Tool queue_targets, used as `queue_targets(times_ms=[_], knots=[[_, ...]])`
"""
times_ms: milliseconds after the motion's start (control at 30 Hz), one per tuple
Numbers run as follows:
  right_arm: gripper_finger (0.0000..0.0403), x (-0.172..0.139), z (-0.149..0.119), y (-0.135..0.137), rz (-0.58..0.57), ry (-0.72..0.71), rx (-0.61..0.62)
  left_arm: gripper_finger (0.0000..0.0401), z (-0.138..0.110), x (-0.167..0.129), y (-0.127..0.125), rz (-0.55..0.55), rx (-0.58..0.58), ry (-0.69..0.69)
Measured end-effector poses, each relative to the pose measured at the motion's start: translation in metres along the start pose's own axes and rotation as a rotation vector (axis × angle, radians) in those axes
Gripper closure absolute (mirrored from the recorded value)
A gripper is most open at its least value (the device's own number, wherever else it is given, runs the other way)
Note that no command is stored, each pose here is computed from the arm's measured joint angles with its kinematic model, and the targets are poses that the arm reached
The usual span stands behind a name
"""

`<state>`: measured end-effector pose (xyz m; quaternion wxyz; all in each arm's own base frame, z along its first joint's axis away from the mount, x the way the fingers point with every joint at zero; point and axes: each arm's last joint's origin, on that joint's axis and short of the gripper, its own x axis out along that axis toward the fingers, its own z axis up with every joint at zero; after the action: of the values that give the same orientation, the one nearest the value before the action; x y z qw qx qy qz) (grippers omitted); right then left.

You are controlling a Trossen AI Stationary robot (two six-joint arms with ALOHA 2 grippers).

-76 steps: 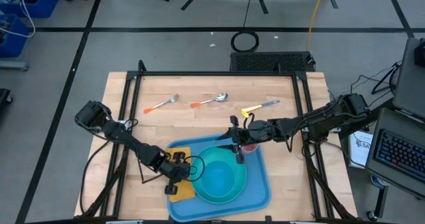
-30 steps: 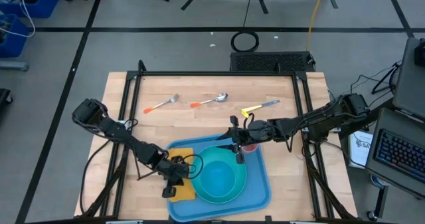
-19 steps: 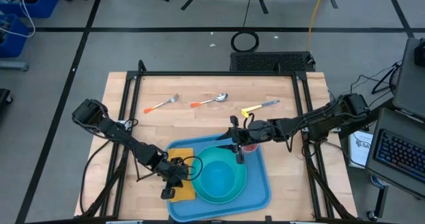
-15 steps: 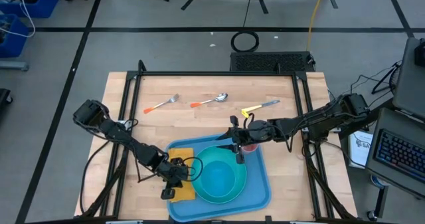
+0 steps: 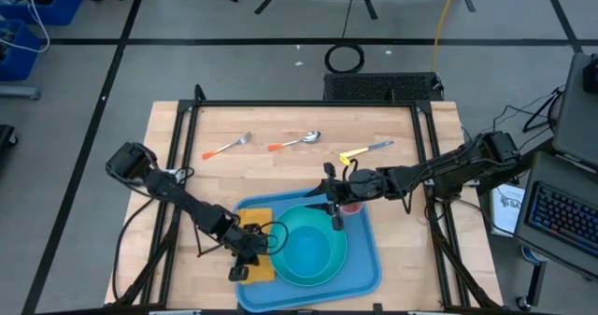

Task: Set up tray
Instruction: Put the napkin on the serving tray to the left of the plate

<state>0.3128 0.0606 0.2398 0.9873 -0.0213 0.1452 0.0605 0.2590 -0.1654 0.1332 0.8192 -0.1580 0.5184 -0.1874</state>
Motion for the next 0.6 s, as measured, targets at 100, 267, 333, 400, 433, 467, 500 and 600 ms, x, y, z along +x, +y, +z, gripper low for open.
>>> queue_targets(times_ms=[100, 267, 333, 400, 433, 467, 500, 600], knots=[[0.028, 0.0, 0.0, 0.0, 0.0, -0.001, 0.0, 0.0399, -0.002, 0.006, 0.003, -0.01, -0.004, 0.019], [0.028, 0.0, 0.0, 0.0, 0.0, 0.0, 0.0, 0.0399, 0.001, 0.018, 0.007, -0.064, -0.013, 0.019], [0.028, 0.0, 0.0, 0.0, 0.0, 0.001, 0.0, 0.0399, 0.002, 0.021, 0.008, -0.076, -0.012, 0.015], [0.028, 0.0, 0.0, 0.0, 0.0, 0.003, 0.0, 0.0399, 0.002, 0.021, 0.009, -0.078, -0.01, 0.013], [0.028, 0.0, 0.0, 0.0, 0.0, 0.004, 0.0, 0.0399, 0.002, 0.022, 0.009, -0.076, -0.007, 0.011], [0.028, 0.0, 0.0, 0.0, 0.0, 0.004, 0.0, 0.0399, 0.002, 0.021, 0.008, -0.074, -0.005, 0.009], [0.028, 0.0, 0.0, 0.0, 0.0, 0.005, 0.0, 0.0399, 0.002, 0.022, 0.009, -0.072, -0.005, 0.008], [0.028, 0.0, 0.0, 0.0, 0.0, 0.004, 0.0, 0.0397, 0.003, 0.022, 0.008, -0.067, 0.003, -0.005]])
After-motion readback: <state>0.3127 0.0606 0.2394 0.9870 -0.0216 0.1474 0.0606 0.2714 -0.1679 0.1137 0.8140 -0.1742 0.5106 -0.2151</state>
